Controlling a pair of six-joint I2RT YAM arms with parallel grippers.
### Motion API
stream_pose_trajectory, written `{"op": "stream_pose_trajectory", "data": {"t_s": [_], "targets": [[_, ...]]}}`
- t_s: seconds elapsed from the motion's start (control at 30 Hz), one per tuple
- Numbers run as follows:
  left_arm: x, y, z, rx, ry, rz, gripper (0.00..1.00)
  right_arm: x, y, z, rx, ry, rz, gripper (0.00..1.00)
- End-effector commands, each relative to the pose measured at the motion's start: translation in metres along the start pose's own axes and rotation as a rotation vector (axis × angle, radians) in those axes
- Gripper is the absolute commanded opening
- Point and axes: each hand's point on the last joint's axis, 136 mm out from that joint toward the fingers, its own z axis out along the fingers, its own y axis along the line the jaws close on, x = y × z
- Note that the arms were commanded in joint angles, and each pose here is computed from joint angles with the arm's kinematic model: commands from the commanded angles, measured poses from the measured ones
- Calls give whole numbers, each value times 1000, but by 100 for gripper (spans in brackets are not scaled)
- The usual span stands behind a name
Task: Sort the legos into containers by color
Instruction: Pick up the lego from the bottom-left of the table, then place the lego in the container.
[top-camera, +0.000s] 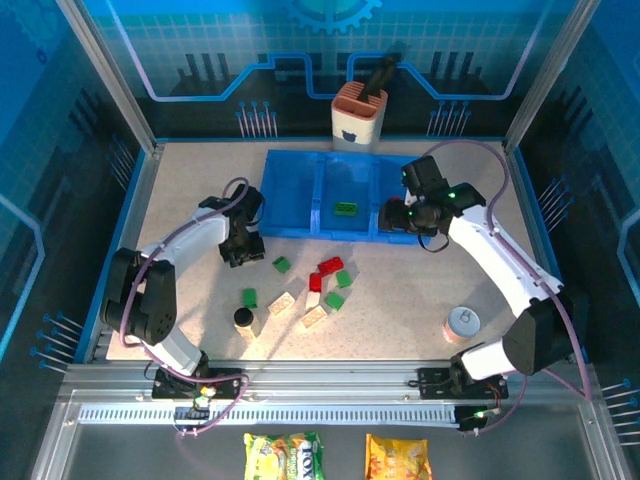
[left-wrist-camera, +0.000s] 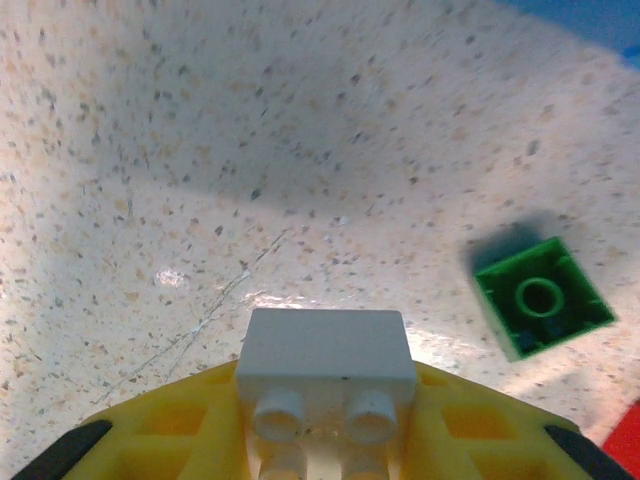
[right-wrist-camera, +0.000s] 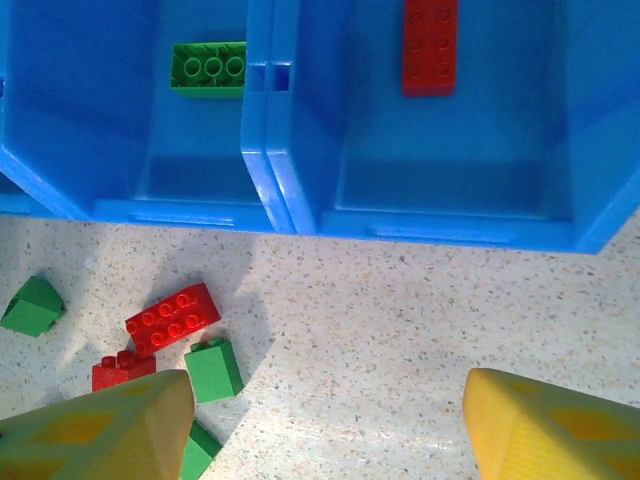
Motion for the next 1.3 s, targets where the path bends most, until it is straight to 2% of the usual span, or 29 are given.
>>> {"op": "stream_pose_trajectory", "data": {"t_s": [0.0, 0.3, 0.67, 1.07, 1.27], "targets": [[-10, -2, -24, 18, -28, 48, 34, 10, -11, -11, 51, 1, 8, 72], [-40, -32, -49, 97, -85, 100, 33, 14, -20, -28, 102, -14, 13, 72], [-82, -69, -52, 92, -143, 210, 33, 16, -28, -38, 143, -24, -5, 73], [-125, -126, -27, 115, -120, 381, 33, 17, -34, -41, 174, -20, -17, 73], [-139, -140, -4, 104, -96, 414, 33, 18, -36, -43, 180, -21, -14, 73]]}}
